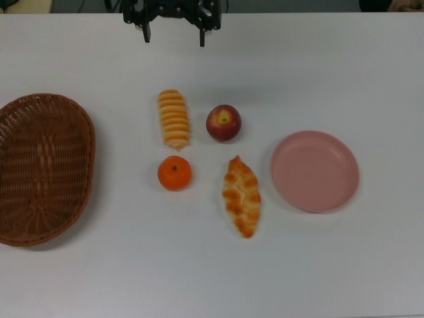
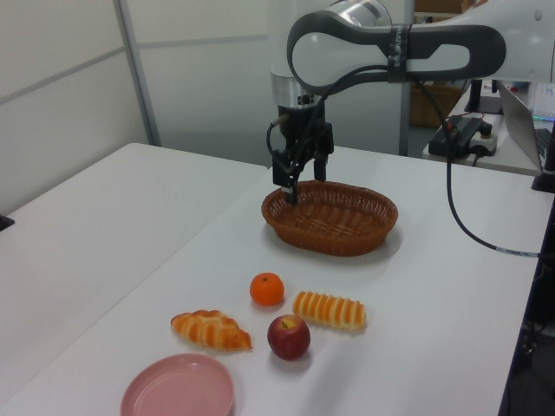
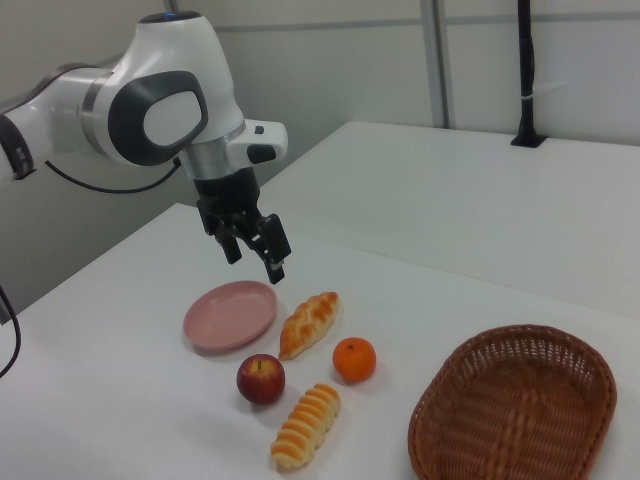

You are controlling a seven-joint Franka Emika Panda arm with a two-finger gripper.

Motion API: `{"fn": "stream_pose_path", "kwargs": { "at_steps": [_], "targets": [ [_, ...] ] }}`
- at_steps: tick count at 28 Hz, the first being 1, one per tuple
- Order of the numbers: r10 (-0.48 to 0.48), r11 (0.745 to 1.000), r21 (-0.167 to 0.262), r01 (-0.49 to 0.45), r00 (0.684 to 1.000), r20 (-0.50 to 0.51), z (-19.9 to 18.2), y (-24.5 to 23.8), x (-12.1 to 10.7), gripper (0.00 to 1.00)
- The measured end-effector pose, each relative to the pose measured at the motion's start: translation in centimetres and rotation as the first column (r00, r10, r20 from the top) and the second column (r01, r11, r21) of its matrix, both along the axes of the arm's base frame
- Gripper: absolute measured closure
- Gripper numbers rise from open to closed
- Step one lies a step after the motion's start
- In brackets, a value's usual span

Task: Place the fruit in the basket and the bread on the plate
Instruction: 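Move the gripper from above the basket down toward the orange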

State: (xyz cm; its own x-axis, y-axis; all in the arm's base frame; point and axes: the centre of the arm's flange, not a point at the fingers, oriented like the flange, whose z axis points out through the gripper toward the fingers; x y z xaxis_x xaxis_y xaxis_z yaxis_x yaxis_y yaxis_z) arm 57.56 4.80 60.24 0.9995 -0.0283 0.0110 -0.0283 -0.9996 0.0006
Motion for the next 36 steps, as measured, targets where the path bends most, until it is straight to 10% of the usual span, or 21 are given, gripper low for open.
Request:
{"fn": "stream_pose_path", "kwargs": {
  "at_steps": [16,36],
  "targets": [
    [0.013,1.0,0.006,-0.014,0.997,0.074,-7.6,1.3,5.9,0.0],
    [0.054,0.991,-0.124,-0.044,0.995,0.08,-21.1,-1.2,9.3,0.0]
  ]
}}
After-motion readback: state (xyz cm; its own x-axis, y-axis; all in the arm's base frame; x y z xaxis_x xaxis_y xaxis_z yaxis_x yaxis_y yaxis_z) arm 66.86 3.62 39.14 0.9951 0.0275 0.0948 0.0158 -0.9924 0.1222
